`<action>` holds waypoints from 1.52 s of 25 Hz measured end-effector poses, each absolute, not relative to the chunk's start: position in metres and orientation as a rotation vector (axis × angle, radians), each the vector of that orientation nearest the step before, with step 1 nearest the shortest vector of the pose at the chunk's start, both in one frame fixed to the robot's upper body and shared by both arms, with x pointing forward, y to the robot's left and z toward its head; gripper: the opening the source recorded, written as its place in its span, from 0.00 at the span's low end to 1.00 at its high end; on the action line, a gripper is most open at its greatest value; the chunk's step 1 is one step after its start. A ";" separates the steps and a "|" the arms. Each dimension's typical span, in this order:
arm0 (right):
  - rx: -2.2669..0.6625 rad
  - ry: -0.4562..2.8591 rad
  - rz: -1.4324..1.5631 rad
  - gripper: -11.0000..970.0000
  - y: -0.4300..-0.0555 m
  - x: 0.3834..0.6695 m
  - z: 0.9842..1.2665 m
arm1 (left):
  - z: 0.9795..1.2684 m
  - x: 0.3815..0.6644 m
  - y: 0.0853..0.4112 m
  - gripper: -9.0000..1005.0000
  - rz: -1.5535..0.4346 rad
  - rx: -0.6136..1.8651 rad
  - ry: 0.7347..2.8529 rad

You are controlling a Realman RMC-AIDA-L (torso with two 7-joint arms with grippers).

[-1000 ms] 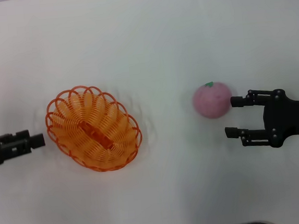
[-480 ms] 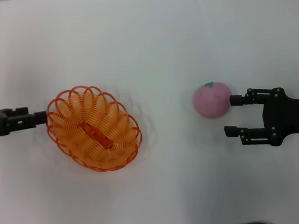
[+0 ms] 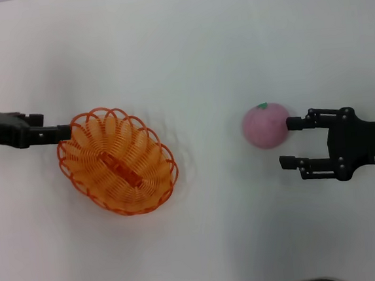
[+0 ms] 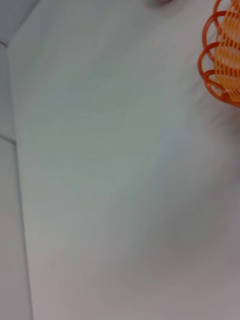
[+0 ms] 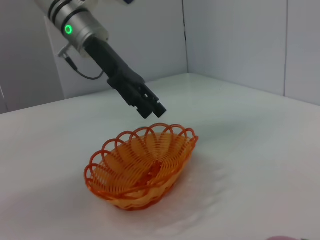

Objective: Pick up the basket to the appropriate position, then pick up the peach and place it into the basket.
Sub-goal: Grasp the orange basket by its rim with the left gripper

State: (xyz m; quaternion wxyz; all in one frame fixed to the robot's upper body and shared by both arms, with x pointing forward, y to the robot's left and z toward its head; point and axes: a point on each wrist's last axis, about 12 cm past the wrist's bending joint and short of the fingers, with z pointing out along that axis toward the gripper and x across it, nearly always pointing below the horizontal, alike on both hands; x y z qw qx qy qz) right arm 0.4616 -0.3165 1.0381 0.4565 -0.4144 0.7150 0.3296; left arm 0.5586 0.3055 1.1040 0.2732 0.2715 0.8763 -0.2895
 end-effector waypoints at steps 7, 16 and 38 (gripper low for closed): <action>-1.023 1.762 0.813 0.79 -0.316 0.463 1.039 | 1.113 0.576 0.282 0.79 -0.711 0.875 2.389; -1.020 1.767 0.813 0.79 -0.318 0.463 1.039 | 1.116 0.594 0.255 0.79 -0.588 1.048 2.431; -1.023 1.766 0.811 0.79 -0.317 0.467 1.041 | 1.109 0.600 0.237 0.76 -0.444 1.164 2.495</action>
